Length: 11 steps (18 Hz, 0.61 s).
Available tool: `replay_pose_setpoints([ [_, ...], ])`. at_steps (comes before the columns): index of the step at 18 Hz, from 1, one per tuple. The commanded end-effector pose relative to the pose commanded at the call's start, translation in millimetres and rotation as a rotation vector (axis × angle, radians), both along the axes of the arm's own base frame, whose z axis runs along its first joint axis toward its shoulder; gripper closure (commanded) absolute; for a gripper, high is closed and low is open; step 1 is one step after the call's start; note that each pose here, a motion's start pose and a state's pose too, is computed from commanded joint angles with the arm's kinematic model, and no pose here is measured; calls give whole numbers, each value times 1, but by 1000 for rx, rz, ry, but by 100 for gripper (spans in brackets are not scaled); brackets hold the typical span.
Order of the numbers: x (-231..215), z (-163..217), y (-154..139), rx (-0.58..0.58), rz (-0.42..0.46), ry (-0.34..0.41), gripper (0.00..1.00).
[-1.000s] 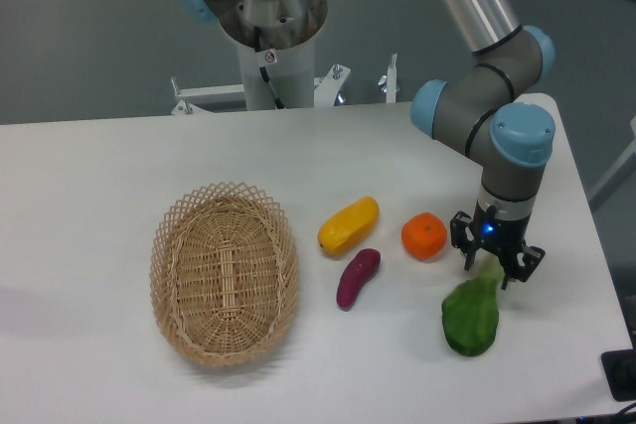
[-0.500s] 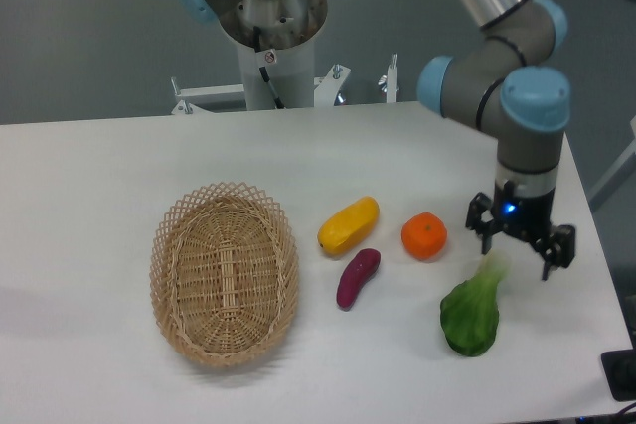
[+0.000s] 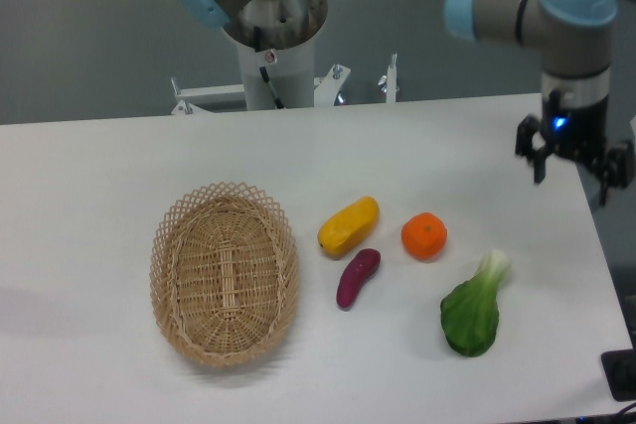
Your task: Place the green vegetable on the table
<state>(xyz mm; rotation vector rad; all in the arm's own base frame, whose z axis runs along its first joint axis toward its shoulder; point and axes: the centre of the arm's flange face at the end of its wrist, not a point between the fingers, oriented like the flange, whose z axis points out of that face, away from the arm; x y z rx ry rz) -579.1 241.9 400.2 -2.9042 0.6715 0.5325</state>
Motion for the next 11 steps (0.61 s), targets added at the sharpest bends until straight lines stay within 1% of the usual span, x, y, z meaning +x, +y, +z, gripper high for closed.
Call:
replay_pose_setpoints([
  [2, -3, 3, -20, -28, -50, 1, 0],
  [3, -3, 3, -24, -33, -63, 1, 0],
  [11, 0, -2, -23, -29, -55, -4, 0],
])
